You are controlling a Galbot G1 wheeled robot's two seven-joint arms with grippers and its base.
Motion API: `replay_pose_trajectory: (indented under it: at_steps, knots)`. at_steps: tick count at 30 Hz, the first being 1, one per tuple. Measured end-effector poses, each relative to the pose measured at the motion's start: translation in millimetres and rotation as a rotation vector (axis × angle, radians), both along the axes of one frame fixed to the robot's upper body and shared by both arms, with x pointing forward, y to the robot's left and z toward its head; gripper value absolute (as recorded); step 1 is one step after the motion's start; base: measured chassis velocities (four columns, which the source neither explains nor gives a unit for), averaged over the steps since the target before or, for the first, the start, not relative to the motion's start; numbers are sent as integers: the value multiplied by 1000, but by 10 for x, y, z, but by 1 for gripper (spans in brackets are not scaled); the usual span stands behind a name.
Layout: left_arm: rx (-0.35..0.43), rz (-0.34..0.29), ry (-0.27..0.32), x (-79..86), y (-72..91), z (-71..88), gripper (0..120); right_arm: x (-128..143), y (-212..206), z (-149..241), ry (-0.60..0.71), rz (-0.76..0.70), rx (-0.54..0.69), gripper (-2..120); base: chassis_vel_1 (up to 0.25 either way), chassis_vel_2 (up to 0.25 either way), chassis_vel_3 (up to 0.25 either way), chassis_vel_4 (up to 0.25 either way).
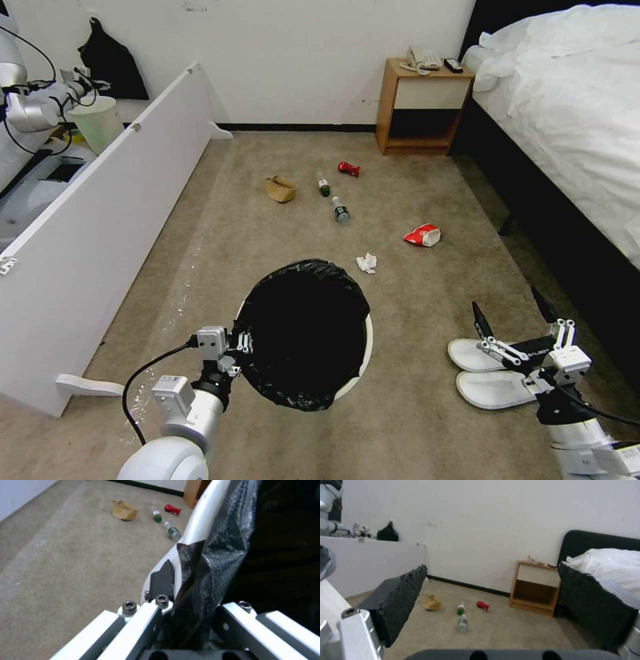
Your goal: Pick up the trash bin, then pick up the garbage from the floor and place it into the trash bin.
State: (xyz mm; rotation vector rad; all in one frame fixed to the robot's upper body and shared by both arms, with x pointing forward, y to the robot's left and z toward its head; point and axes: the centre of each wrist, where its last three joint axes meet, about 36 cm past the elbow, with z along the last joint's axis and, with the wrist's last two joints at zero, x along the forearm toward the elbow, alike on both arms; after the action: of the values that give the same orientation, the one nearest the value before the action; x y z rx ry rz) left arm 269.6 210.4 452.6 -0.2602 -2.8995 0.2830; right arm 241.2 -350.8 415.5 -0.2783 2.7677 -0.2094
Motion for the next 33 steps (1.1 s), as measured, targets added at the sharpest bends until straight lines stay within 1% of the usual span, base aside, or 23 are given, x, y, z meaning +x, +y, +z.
replay_pose_trajectory:
  at_steps: [4,13,22,25,28,31,33]
  knots:
    - [-1,-3,0,-3,-19,-9,2,-2,-9,3,-1,4,2,100,-63,-76,67,76]
    - [-1,0,-1,-10,-33,-32,2,7,-42,-47,1,10,-4,100,-120,-137,132,124]
    - [18,2,6,15,-3,-78,2,60,-178,-111,61,3,-24,100,-5,-14,20,19]
    - [32,11,6,33,10,-91,2,84,-256,-130,88,-2,-29,100,0,0,0,0]
    - [65,33,-2,63,26,-94,2,170,-392,-124,134,15,-67,100,0,0,0,0]
    - [76,38,-8,74,31,-97,2,226,-456,-120,150,28,-86,100,0,0,0,0]
    - [87,45,-29,104,33,-96,2,370,-603,-129,194,59,-127,100,0,0,0,0]
